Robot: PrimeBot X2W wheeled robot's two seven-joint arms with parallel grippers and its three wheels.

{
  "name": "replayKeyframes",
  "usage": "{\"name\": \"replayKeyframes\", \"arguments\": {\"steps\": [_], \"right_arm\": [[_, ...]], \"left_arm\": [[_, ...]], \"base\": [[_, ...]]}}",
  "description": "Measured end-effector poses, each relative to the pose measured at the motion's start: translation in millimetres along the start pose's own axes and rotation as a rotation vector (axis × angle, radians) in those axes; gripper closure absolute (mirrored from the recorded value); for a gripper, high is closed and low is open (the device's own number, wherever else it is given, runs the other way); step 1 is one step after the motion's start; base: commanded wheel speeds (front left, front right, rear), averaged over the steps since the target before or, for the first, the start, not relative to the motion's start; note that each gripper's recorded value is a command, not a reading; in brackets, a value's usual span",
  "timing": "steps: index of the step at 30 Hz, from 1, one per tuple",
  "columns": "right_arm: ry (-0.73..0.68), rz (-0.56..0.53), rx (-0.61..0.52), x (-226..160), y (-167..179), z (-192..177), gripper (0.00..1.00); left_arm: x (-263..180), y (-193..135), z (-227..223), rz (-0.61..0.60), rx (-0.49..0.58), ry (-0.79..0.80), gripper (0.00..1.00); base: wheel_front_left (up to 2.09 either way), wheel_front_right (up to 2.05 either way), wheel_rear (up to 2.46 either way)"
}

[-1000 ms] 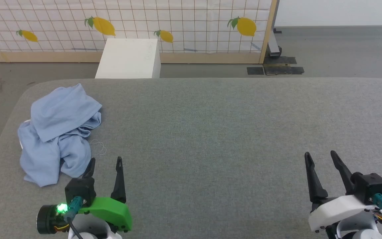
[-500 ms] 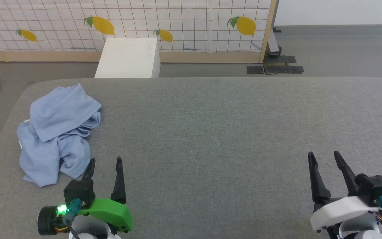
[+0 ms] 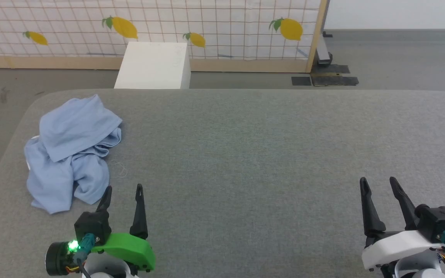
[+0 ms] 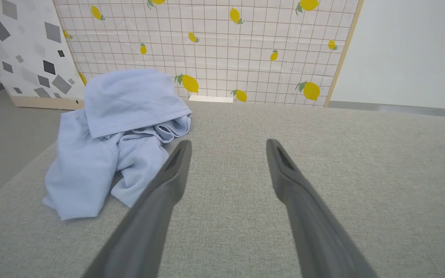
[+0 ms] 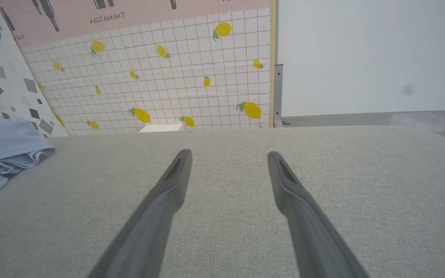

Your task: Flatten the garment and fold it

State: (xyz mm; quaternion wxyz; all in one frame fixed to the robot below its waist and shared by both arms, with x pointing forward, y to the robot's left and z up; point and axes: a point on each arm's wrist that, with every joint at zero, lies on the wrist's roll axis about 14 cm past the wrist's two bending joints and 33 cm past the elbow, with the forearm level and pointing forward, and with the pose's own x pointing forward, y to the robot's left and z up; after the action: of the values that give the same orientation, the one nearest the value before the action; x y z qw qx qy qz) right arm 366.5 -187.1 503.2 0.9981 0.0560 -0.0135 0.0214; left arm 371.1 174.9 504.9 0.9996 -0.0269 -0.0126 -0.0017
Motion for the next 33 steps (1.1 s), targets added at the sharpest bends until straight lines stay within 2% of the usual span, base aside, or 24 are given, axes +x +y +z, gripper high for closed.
{"name": "replayKeyframes", "arguments": {"steps": [12, 33], "right_arm": [[0.003, 0.114, -0.007, 20, 38, -6, 0.00], [0.069, 0.459, 0.015, 39, 159, -35, 0.00]], "left_arm": [[-16, 33, 4, 0.107, 0.003, -0.024, 0.00], [-98, 126, 10, 0.432, 0.015, -0.065, 0.00]], "base": [[0.00, 0.00, 0.00], [0.00, 0.00, 0.00]]}}
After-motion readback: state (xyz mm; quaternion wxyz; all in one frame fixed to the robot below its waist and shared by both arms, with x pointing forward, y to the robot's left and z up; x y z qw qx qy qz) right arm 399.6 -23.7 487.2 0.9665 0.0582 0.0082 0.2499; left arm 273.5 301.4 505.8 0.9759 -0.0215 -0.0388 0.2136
